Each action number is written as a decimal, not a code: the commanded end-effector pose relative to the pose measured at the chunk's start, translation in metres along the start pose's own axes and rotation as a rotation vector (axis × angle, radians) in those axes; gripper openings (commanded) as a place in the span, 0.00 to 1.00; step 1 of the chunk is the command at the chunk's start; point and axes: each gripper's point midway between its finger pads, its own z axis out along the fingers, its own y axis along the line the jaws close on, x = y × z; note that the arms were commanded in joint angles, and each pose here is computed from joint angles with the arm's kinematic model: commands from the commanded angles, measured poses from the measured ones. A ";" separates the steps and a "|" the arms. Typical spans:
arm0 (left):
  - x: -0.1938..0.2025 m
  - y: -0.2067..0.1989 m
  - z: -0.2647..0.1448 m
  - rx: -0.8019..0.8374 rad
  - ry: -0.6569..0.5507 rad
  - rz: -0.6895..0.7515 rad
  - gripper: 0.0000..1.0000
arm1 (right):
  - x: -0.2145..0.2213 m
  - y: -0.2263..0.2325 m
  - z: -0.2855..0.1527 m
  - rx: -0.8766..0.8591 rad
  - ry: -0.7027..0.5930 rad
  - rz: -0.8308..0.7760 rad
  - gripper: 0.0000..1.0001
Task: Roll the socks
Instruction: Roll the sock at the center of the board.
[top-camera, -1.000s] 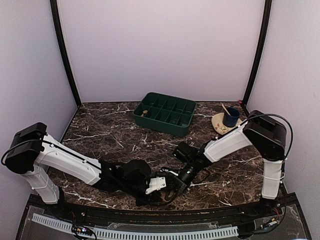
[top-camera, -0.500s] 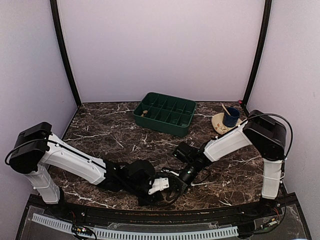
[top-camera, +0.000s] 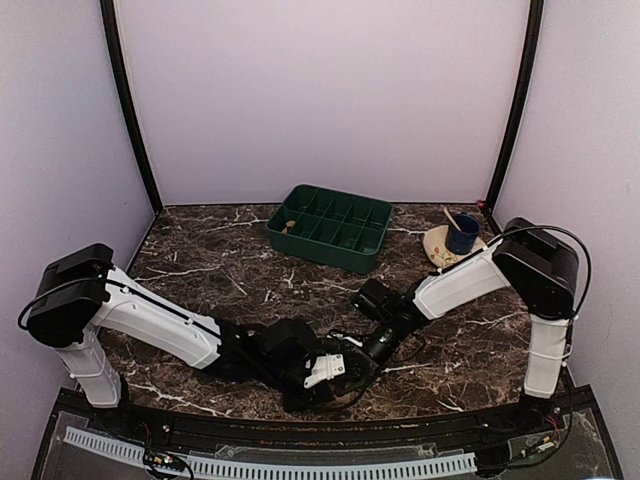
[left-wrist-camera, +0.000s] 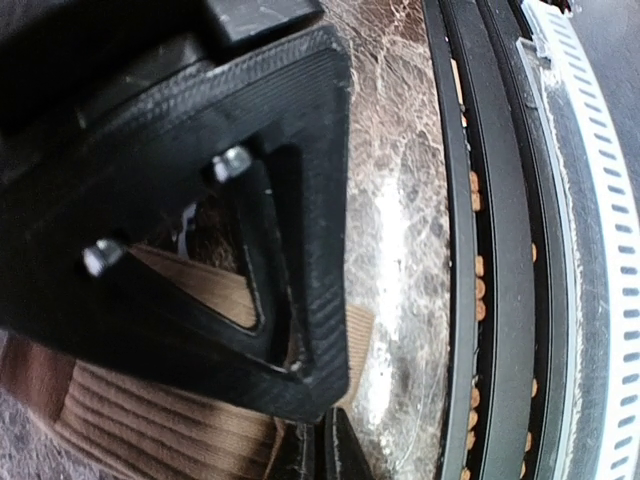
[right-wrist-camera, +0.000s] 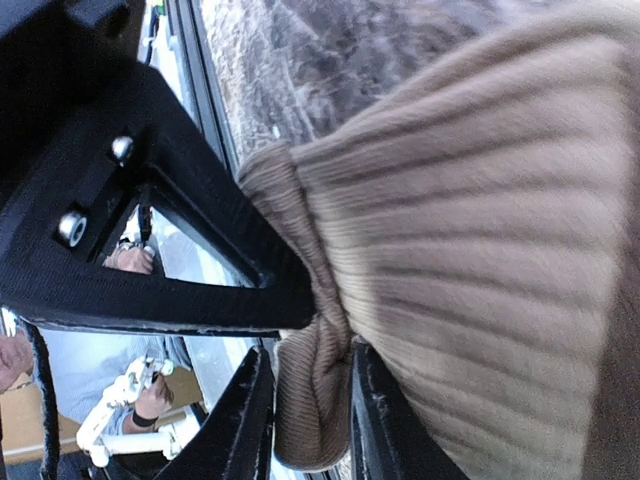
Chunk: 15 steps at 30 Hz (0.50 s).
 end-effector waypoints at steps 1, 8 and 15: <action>0.048 0.001 0.011 0.013 0.165 -0.071 0.00 | -0.002 -0.021 -0.011 0.106 -0.054 0.019 0.26; 0.053 0.010 0.012 0.031 0.179 -0.142 0.00 | -0.002 -0.028 -0.027 0.135 -0.113 0.038 0.28; 0.057 0.016 0.012 0.081 0.190 -0.221 0.00 | -0.007 -0.034 -0.043 0.172 -0.184 0.040 0.30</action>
